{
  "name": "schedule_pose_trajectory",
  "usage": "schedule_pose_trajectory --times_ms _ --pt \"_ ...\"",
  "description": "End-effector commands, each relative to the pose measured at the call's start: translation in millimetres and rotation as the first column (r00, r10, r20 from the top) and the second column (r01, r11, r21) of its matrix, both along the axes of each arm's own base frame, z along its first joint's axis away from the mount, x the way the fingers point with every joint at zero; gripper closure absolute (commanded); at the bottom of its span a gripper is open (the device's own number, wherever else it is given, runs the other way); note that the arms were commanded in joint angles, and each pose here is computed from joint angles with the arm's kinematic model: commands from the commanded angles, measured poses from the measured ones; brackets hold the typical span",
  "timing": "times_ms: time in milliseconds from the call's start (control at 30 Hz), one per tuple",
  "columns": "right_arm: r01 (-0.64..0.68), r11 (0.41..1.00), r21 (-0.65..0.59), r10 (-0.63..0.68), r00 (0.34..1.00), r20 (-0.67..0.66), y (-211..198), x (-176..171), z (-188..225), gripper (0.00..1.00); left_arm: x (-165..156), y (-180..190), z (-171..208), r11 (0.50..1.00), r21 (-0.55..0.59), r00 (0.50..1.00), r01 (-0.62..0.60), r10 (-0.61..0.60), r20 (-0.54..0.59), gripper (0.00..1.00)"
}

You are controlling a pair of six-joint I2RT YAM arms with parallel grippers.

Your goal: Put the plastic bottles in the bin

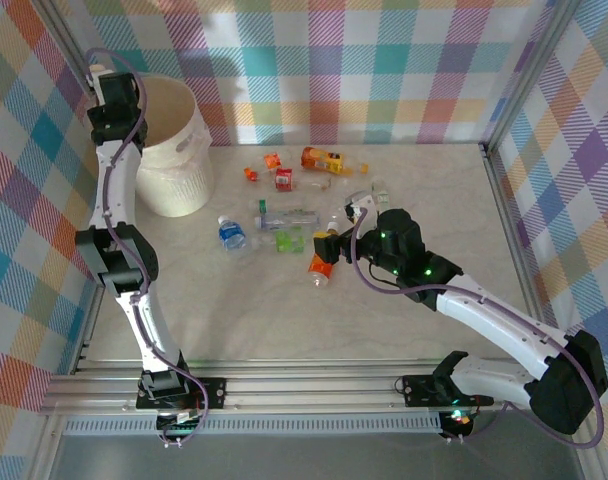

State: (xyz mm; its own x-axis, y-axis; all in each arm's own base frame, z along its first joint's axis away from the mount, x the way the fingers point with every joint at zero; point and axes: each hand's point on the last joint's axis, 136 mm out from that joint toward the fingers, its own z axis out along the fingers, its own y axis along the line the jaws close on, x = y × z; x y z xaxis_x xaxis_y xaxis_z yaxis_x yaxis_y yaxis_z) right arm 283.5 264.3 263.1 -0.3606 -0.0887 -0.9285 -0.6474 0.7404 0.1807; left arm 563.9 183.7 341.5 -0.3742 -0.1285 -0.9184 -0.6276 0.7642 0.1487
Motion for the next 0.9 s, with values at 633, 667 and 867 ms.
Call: schedule_pose_trajectory --times_ms 633,667,867 --pt "0.018 1.0 0.0 -0.018 1.0 0.004 -2.8 -0.2 -0.5 0.0 -18.1 14.9 12.3 0.991 -0.045 0.991 -0.129 0.13 0.013 0.14" --pt "0.024 1.0 0.0 -0.024 1.0 0.004 -3.3 0.6 -0.6 0.0 -19.0 13.1 14.0 0.991 -0.059 0.992 -0.12 0.121 0.018 0.13" --pt "0.102 0.995 -0.01 -0.102 0.995 -0.019 -12.6 8.6 -7.5 0.0 -21.8 -5.7 24.1 0.99 -0.129 0.996 -0.062 0.069 0.053 0.07"
